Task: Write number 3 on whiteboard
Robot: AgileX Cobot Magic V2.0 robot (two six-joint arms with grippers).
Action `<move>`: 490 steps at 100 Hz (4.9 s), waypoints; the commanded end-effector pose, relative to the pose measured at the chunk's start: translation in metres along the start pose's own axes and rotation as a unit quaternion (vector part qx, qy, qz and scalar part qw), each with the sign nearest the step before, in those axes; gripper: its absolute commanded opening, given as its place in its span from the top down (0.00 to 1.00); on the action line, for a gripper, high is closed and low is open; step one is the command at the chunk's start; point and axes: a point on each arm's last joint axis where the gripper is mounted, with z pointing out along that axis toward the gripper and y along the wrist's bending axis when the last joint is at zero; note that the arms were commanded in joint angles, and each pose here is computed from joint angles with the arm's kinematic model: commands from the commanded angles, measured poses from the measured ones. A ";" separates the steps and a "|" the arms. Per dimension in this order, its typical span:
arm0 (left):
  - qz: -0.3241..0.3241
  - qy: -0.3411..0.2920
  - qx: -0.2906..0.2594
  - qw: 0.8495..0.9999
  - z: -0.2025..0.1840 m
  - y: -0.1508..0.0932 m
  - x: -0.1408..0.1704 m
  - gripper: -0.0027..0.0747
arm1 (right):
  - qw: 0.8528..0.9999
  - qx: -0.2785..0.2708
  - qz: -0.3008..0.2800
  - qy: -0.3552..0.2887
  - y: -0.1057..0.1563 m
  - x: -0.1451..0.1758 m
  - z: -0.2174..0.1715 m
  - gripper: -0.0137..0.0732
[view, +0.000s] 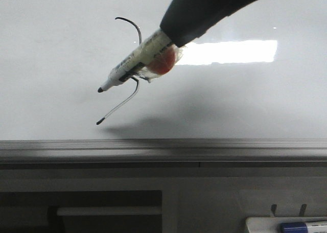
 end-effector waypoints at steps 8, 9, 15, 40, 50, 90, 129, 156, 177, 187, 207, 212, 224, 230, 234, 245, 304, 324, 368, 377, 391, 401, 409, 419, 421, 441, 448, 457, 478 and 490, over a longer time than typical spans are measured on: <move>-0.008 -0.054 0.014 0.998 0.015 0.001 -0.014 0.54 | 0.999 0.019 -0.006 -0.039 -0.002 -0.011 -0.012 0.91; -0.007 -0.057 0.015 0.998 0.016 0.001 -0.015 0.52 | 0.999 0.019 -0.006 -0.038 -0.003 -0.011 -0.011 0.91; -0.005 -0.058 0.028 0.998 0.024 -0.003 -0.013 0.48 | 0.999 0.019 -0.006 -0.039 -0.003 -0.011 -0.011 0.91; 0.033 -0.027 0.105 0.994 0.060 -0.022 0.004 0.50 | 0.998 0.021 -0.020 -0.057 -0.001 -0.023 -0.016 0.91; 0.019 -0.027 0.110 0.993 0.070 -0.022 0.004 0.50 | 0.998 0.017 -0.030 -0.056 0.002 -0.026 -0.017 0.91; 0.008 -0.005 0.095 0.995 0.082 -0.013 -0.002 0.50 | 0.998 -0.008 -0.039 -0.038 0.008 -0.032 -0.006 0.91; 0.005 0.005 0.094 0.996 0.082 -0.013 0.000 0.85 | 0.999 -0.026 -0.026 -0.036 0.012 -0.033 -0.007 0.91; 0.005 0.005 0.094 0.996 0.082 -0.013 0.000 0.99 | 0.999 -0.032 -0.020 -0.037 0.013 -0.033 -0.008 0.91; 0.004 0.005 0.094 0.996 0.082 -0.013 0.000 0.99 | 0.998 -0.027 -0.023 -0.045 0.012 -0.035 -0.007 0.69; -0.016 0.009 0.087 0.996 0.082 -0.012 0.000 0.99 | 0.997 -0.007 -0.023 -0.074 0.008 -0.040 -0.008 0.26; -0.230 0.099 0.009 0.968 0.082 0.001 0.018 0.99 | 0.990 0.054 -0.038 -0.124 -0.005 -0.047 -0.016 0.09; -0.305 0.116 -0.020 0.945 0.081 0.005 0.023 0.99 | 0.988 0.062 -0.032 -0.134 -0.007 -0.048 -0.022 0.09; -0.392 0.125 -0.060 0.910 0.080 0.012 0.028 0.99 | 0.986 0.069 -0.032 -0.145 -0.008 -0.048 -0.031 0.09; -0.419 0.126 -0.075 0.896 0.079 0.014 0.030 0.99 | 0.986 0.070 -0.032 -0.149 -0.007 -0.048 -0.035 0.09; -0.439 0.129 -0.083 0.885 0.079 0.015 0.032 0.99 | 0.986 0.070 -0.033 -0.149 -0.007 -0.048 -0.036 0.09; -0.488 0.128 -0.101 0.858 0.078 0.017 0.033 0.99 | 0.986 0.067 -0.033 -0.146 -0.006 -0.047 -0.037 0.09; -0.528 0.096 -0.141 0.832 0.078 0.024 0.032 0.99 | 0.990 0.055 -0.031 -0.127 -0.004 -0.044 -0.036 0.09; -0.543 0.097 -0.150 0.821 0.077 0.024 0.035 0.99 | 0.990 0.051 -0.027 -0.126 -0.004 -0.044 -0.036 0.09; -0.522 0.079 -0.163 0.833 0.076 0.028 0.033 0.62 | 0.993 0.038 -0.028 -0.105 -0.001 -0.040 -0.035 0.09; -0.522 0.079 -0.163 0.833 0.076 0.028 0.033 0.59 | 0.993 0.038 -0.028 -0.105 -0.001 -0.040 -0.035 0.09; -0.520 0.080 -0.162 0.835 0.076 0.028 0.033 0.59 | 0.993 0.042 -0.030 -0.108 -0.002 -0.041 -0.035 0.09; -0.521 0.079 -0.161 0.835 0.076 0.028 0.032 0.60 | 0.993 0.043 -0.030 -0.109 -0.002 -0.041 -0.035 0.09; -0.520 0.076 -0.159 0.835 0.074 0.029 0.031 0.60 | 0.993 0.044 -0.031 -0.110 -0.002 -0.041 -0.035 0.09; -0.515 0.059 -0.157 0.841 0.069 0.031 0.025 0.60 | 0.993 0.044 -0.031 -0.110 -0.002 -0.041 -0.035 0.09; -0.512 0.057 -0.156 0.843 0.069 0.031 0.024 0.60 | 0.992 0.045 -0.030 -0.111 -0.003 -0.041 -0.035 0.10; -0.473 0.016 -0.136 0.870 0.054 0.036 0.008 0.60 | 0.992 0.048 -0.010 -0.119 -0.003 -0.042 -0.038 0.50; -0.460 -0.001 -0.132 0.878 0.047 0.037 0.002 0.64 | 0.991 0.051 -0.013 -0.125 -0.002 -0.042 -0.043 0.80; -0.440 -0.020 -0.125 0.889 0.038 0.038 -0.005 0.79 | 0.989 0.055 -0.015 -0.135 -0.001 -0.041 -0.052 0.90; -0.383 -0.062 -0.106 0.916 0.012 0.039 -0.022 0.99 | 0.977 0.085 -0.016 -0.197 0.009 -0.020 -0.082 0.90; -0.351 -0.074 -0.096 0.929 -0.003 0.038 -0.028 0.99 | 0.955 0.127 -0.013 -0.268 0.018 0.012 -0.098 0.90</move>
